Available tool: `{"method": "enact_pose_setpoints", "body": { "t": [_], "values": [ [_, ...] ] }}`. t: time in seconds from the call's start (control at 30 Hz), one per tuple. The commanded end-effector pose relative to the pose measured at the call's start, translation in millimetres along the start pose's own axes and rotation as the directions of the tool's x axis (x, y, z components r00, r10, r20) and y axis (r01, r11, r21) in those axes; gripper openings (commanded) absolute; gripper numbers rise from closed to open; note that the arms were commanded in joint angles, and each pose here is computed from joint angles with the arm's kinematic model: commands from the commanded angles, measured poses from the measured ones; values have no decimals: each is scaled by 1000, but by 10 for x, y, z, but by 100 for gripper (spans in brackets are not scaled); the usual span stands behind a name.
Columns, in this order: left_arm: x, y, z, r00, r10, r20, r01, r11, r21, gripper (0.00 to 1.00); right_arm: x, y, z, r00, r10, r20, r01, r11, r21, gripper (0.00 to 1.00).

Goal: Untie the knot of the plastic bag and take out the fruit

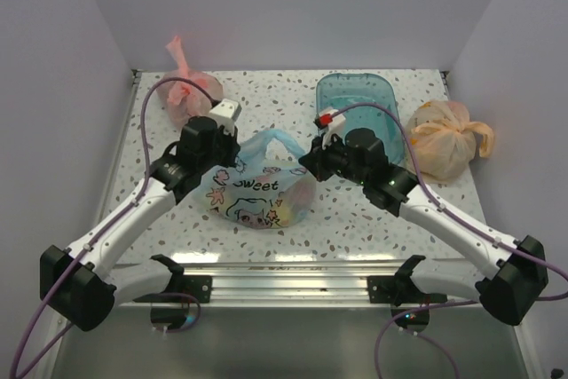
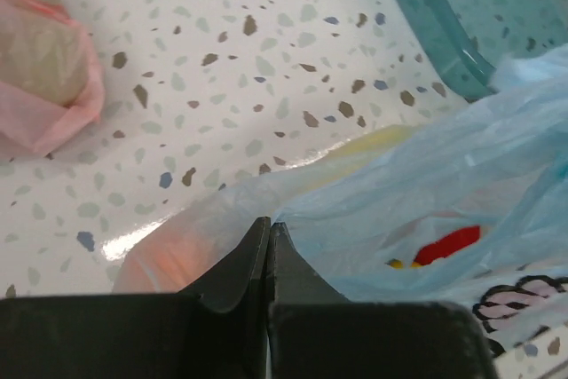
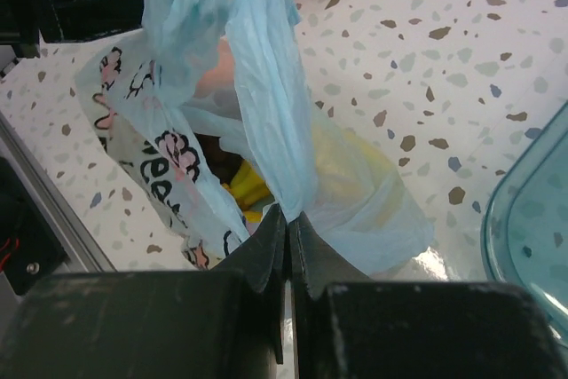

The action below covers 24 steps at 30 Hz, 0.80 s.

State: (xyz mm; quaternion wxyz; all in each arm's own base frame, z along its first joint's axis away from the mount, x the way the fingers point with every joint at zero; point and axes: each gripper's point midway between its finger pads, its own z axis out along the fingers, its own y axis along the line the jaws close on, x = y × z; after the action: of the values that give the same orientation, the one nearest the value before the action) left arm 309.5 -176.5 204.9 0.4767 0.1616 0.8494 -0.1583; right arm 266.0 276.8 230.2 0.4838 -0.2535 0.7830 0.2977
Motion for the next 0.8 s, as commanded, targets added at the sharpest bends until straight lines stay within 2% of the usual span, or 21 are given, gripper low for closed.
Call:
{"method": "enact_pose_setpoints", "body": {
  "t": [0.0, 0.03, 0.07, 0.17, 0.2, 0.23, 0.27, 0.33, 0.43, 0.5, 0.63, 0.77],
  "values": [
    [-537, 404, -138, 976, -99, 195, 145, 960, -239, 0, -312, -81, -198, 995, 19, 99, -27, 996, 84, 0],
    [-538, 495, -145, 968, -143, 206, 199, 938, -283, 0, -335, -97, -228, 993, 31, 110, -42, 994, 100, 0],
    [-629, 700, -241, 952, -165, 258, 258, 886, -385, 0, -384, -127, -296, 990, 40, 134, -56, 991, 121, 0],
    [-622, 1097, -426, 891, -280, 358, 439, 732, -521, 0, -429, -218, -430, 977, 78, 196, -113, 978, 174, 0],
    [-618, 1163, -465, 869, -306, 388, 482, 700, -528, 0, -344, -255, -439, 978, 86, 192, -123, 975, 188, 0],
    [-647, 1264, -523, 827, -346, 444, 551, 656, -515, 0, -327, -248, -468, 973, 107, 202, -145, 972, 185, 0],
    [-683, 1298, -547, 806, -361, 470, 580, 641, -502, 0, -329, -245, -498, 969, 117, 217, -157, 971, 179, 0],
    [-812, 1301, -583, 774, -374, 511, 614, 640, -461, 0, -282, -192, -578, 963, 136, 234, -173, 974, 145, 0],
    [-994, 1198, -568, 759, -384, 526, 616, 684, -390, 0, -232, -44, -640, 962, 145, 231, -164, 985, 62, 0],
    [-1201, 1150, -577, 741, -370, 560, 613, 714, -339, 0, -214, -33, -624, 968, 138, 211, -154, 986, 60, 0],
    [-1650, 1081, -515, 766, -329, 553, 559, 765, -319, 0, -366, -47, -564, 977, 66, 203, -83, 994, 77, 0],
    [-1876, 1026, -517, 762, -299, 574, 526, 803, -281, 0, -679, -138, -610, 961, 18, 277, -61, 988, 145, 0]
  ]
}}
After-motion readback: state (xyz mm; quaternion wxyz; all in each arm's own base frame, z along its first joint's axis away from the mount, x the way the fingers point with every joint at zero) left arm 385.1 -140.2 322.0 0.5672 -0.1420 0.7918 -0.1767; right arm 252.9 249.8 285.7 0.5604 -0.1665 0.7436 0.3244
